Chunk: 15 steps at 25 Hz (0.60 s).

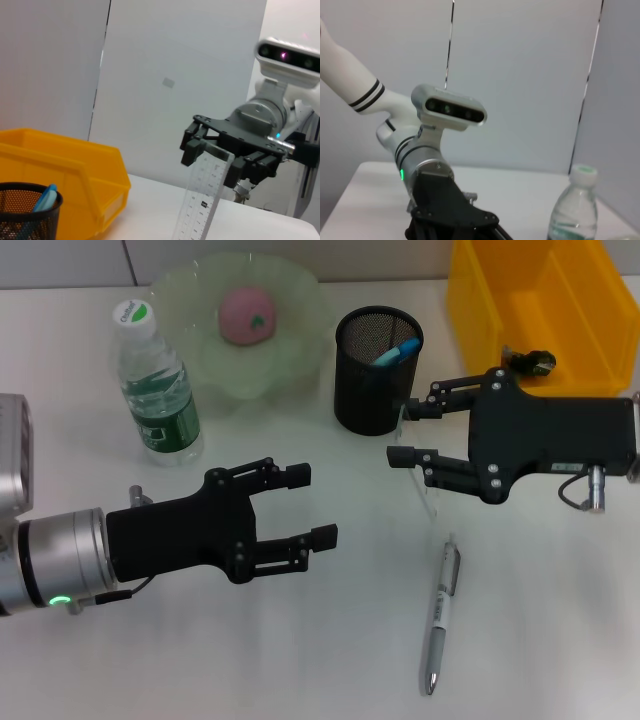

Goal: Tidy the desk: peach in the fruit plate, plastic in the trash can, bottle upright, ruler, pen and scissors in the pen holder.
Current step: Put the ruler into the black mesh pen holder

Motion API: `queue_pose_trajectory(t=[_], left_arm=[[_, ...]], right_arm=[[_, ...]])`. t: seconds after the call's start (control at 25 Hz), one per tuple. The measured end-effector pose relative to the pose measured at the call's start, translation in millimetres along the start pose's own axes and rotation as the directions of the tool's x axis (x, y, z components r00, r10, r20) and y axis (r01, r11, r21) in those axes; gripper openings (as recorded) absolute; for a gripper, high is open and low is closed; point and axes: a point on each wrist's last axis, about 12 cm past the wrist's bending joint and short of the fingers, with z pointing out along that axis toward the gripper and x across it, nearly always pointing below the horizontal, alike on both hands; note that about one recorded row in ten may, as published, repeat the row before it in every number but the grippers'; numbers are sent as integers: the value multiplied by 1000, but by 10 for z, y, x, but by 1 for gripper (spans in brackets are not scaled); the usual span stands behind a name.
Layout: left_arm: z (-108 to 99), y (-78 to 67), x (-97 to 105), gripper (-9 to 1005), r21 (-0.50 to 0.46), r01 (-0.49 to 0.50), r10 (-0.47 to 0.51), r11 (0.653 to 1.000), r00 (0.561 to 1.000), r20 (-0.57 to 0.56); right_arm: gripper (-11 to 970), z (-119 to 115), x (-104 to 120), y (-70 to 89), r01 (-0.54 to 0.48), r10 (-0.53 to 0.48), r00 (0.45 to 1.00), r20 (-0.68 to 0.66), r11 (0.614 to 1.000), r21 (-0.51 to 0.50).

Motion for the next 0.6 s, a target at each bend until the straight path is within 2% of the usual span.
queue_pose_trajectory(t=[0.32,0.48,0.6], left_arm=[[-63,16,0,784,-33,4,-4,999,1000,16],[-81,22,0,784,-50,14,-12,999,1000,28],[-81,23,-1,784,-51,20,-18,998,999,30]], right_arm=[[387,28,171,176,118,-123,986,115,992,50],[387,22,180,202,162,-167,978,125,985,51],[386,-2,202,229,236,-242,963,119,970,65]])
